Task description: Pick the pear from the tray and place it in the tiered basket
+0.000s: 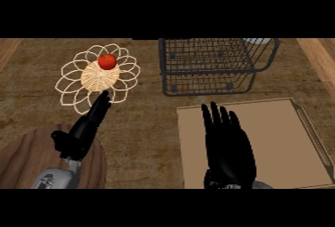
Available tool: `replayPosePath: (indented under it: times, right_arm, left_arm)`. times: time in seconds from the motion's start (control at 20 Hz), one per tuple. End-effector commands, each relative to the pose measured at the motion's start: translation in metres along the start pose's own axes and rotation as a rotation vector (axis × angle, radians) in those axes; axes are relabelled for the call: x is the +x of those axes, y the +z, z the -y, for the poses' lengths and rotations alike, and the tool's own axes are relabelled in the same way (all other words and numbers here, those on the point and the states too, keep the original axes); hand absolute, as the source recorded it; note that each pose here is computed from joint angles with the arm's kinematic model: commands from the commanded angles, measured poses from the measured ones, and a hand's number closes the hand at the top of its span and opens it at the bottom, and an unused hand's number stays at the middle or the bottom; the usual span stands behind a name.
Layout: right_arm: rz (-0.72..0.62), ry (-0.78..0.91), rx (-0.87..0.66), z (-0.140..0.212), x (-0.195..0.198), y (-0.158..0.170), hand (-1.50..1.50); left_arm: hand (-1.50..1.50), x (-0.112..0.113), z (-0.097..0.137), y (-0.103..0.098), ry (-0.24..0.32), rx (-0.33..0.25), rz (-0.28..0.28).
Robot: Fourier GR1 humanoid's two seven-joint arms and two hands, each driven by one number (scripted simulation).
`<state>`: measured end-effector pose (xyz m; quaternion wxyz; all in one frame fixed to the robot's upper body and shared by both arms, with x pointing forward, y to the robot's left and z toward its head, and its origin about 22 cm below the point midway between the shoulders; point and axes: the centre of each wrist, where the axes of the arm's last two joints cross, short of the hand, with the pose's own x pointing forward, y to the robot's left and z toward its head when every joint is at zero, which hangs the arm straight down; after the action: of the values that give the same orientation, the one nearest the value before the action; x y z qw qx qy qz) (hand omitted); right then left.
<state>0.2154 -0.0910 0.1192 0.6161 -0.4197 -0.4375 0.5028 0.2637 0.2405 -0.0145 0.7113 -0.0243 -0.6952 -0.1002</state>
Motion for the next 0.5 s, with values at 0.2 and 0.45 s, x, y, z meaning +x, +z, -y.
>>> replayPosePath:
  times: [0.2, 0.45]
  right_arm:
    - [-0.318, 0.191, -0.040, 0.000, 0.002, -0.008, -1.50]
    - [-0.404, 0.183, 0.029, -0.018, 0.003, -0.016, -1.50]
  left_arm:
    - [0.00, -0.002, 0.000, 0.001, 0.006, -0.012, -0.012]
    - [0.00, 0.004, -0.002, -0.008, 0.010, -0.019, -0.003]
